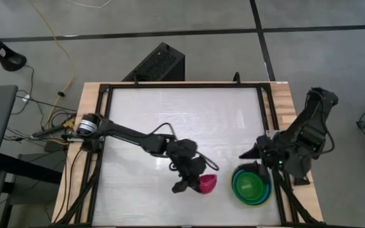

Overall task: Nest bowls inside each other
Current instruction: Stack the red bowl on the green bowl

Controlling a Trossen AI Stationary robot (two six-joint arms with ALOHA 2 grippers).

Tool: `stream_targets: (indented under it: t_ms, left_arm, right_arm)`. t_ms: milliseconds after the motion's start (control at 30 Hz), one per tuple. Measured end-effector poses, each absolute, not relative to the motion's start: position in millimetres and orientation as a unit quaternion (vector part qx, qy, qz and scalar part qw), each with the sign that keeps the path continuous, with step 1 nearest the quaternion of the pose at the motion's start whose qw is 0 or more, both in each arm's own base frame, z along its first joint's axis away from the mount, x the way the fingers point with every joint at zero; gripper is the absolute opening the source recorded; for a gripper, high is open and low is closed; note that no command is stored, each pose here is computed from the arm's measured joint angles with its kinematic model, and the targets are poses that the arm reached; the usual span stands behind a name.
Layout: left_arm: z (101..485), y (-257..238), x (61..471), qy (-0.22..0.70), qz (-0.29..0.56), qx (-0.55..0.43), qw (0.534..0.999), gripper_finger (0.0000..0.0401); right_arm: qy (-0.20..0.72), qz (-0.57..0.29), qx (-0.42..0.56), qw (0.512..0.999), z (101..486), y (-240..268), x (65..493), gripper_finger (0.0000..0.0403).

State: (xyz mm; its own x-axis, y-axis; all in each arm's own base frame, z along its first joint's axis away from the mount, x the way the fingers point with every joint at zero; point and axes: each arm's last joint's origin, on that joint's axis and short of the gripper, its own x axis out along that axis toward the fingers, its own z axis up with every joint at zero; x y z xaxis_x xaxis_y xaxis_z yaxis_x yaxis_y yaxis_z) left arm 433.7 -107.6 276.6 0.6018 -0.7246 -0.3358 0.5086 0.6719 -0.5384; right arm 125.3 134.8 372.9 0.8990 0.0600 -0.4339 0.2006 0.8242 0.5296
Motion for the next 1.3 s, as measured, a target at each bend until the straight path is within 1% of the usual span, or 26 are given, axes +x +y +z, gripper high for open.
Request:
stream_targets:
  t_ms: [133, 233, 333, 467, 567, 1033, 1233, 1300]
  left_arm:
    - [291, -104, 448, 0.266, -0.409, -0.178, 0.854, 0.0000]
    - [309, -100, 453, 0.234, -0.444, -0.173, 0.847, 0.0000]
    - [322, -96, 455, 0.205, -0.463, -0.170, 0.845, 0.0000]
    - [336, -91, 457, 0.182, -0.476, -0.184, 0.840, 0.0000]
    - [339, -90, 458, 0.171, -0.478, -0.184, 0.842, 0.0000]
    - [351, -90, 456, 0.142, -0.537, -0.196, 0.808, 0.0000]
    - [349, -88, 464, 0.119, -0.547, -0.202, 0.804, 0.0000]
    - [346, -87, 466, 0.124, -0.552, -0.214, 0.796, 0.0000]
  right_arm:
    - [0.239, 0.004, 0.304, 0.922, 375, 140, 127, 0.0265]
    - [0.258, 0.020, 0.304, 0.917, 371, 144, 129, 0.0265]
    - [0.268, 0.036, 0.298, 0.915, 364, 148, 133, 0.0265]
    - [0.264, 0.049, 0.277, 0.923, 363, 151, 139, 0.0265]
    - [0.254, 0.068, 0.268, 0.927, 366, 150, 144, 0.0265]
    - [0.224, 0.158, 0.246, 0.930, 378, 143, 166, 0.0265]
    - [0.209, 0.196, 0.247, 0.926, 380, 144, 180, 0.0265]
    - [0.214, 0.215, 0.251, 0.919, 378, 146, 186, 0.0264]
